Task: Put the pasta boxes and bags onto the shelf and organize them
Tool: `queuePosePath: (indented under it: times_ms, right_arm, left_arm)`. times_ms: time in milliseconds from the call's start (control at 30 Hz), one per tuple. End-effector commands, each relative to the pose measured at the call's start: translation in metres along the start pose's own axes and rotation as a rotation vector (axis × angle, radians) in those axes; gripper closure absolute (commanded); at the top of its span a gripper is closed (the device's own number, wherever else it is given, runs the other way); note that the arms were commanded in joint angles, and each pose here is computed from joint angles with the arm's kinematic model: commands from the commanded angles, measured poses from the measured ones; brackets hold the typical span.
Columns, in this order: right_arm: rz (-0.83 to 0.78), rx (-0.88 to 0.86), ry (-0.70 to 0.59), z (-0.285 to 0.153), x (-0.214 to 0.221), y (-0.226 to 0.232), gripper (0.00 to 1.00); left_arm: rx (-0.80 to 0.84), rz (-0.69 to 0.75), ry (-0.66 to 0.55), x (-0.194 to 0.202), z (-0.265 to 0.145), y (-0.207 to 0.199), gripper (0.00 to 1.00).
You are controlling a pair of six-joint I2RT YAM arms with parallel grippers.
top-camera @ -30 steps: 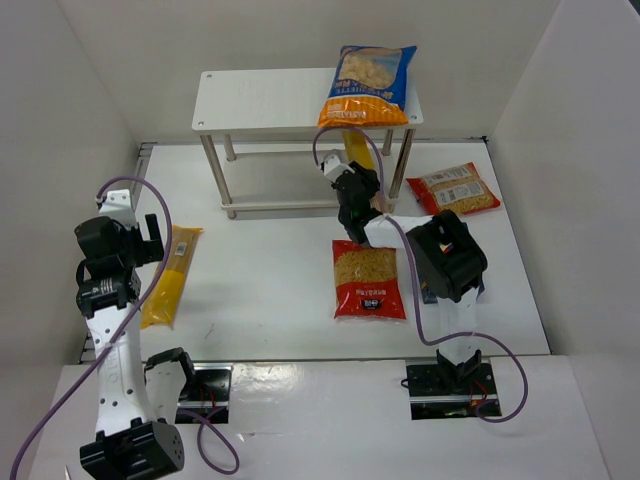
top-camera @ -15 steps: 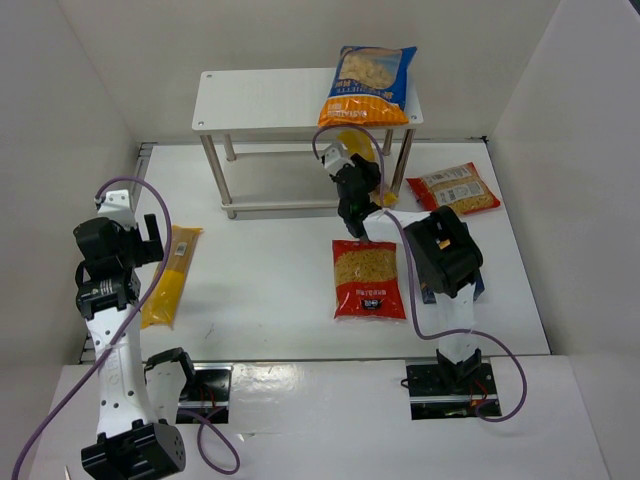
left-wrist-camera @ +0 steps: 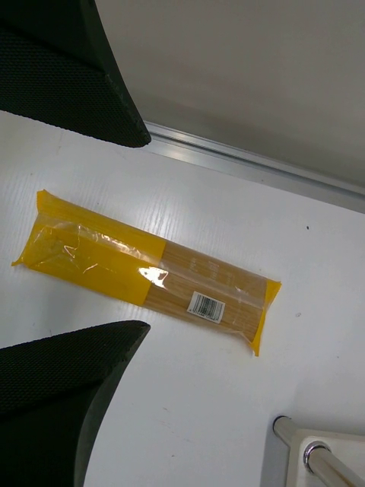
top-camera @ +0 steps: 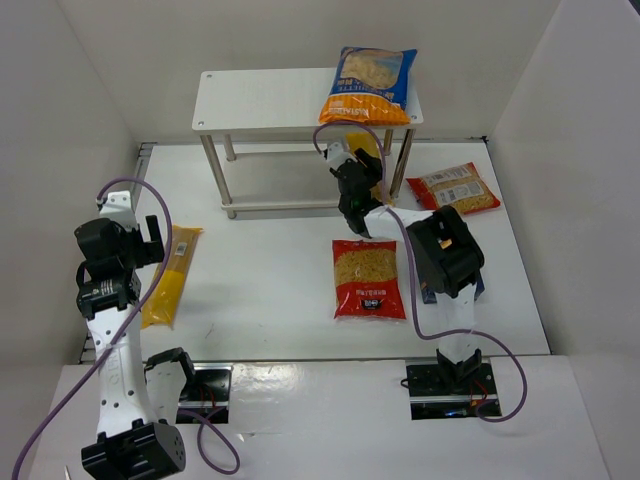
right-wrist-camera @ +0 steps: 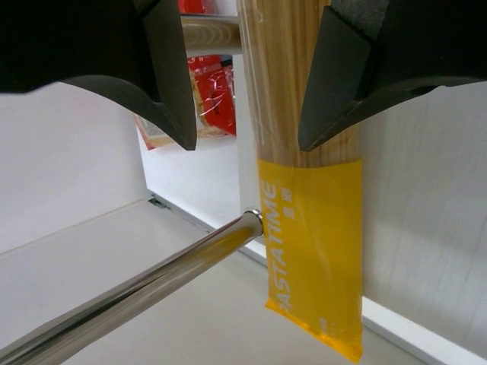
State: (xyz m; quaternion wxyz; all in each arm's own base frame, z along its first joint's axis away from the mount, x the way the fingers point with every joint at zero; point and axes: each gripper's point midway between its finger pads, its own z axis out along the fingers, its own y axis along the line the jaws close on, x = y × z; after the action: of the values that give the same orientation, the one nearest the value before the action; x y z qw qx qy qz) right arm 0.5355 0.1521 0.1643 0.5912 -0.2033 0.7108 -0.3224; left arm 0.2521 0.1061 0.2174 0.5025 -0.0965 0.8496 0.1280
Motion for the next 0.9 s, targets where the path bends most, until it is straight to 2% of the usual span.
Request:
queuePosePath:
  times_ms: [0,67,200,300,367,400,467,500,567,600,667,733,800,867]
  right_arm:
    - [0.196,0.041,-0.049,-0.005,-0.042,-0.037,0.36]
    - [0.184,0.001,-0.054,-0.021,-0.039,-0.026,0.31]
    - [0.159,-0.067,-0.065,-0.059,-0.033,-0.013,0.3]
    - [0.188,-0.129,-0.106,-0.092,-0.049,-0.02,0.29]
    - [0.225,-0.211,-0.141,-0.111,-0.063,-0.015,0.28]
    - [0.192,-0.27,-0.109,-0.119,-0.053,-0.009,0.28]
    - [0.241,-0.377,-0.166,-0.143,-0.072,-0.017,0.26]
    - [0.217,-0.427,-0.135,-0.153,-0.061,-0.014,0.24]
    - [0.246,-0.465,-0.164,-0.171,-0.068,-0.034,0.21]
    - [0.228,-0.487,-0.12,-0.178,-0.057,-0.036,0.19]
    - [0.261,-0.501,-0.119,-0.193,-0.061,-0.057,0.16]
    - [0.241,-0.533,-0.044,-0.208,-0.041,-0.063,0.14]
    - [0.293,-0.557,-0.054,-0.226,-0.044,-0.081,0.13]
    - [0.314,-0.617,-0.026,-0.232,-0.019,-0.096,0.11]
  left_arm:
    - [-0.003,0.001,-0.043,-0.009,-0.002,0.002,0.0]
    - [-0.003,0.001,-0.043,-0.009,-0.002,0.002,0.0]
    - [0.005,0.001,-0.054,-0.011,-0.004,0.0,0.0]
    - [0.005,0.001,-0.054,-0.011,-0.004,0.0,0.0]
    - [0.004,0.002,-0.063,-0.013,-0.006,0.0,0.0]
    - [0.004,0.002,-0.063,-0.013,-0.006,0.0,0.0]
    - [0.013,0.002,-0.064,-0.013,-0.006,-0.001,0.0]
    - [0.014,0.002,-0.055,-0.011,-0.006,-0.002,0.0]
    - [0.025,0.002,-0.057,-0.011,-0.006,-0.003,0.0]
    - [0.025,0.002,-0.057,-0.011,-0.006,-0.003,0.0]
    - [0.025,0.002,-0.057,-0.011,-0.006,-0.003,0.0]
    - [0.035,0.011,-0.048,-0.011,-0.005,-0.005,0.0]
    - [0.035,0.011,-0.048,-0.011,-0.005,-0.005,0.0]
    - [0.046,0.01,-0.04,-0.009,-0.006,-0.007,0.0]
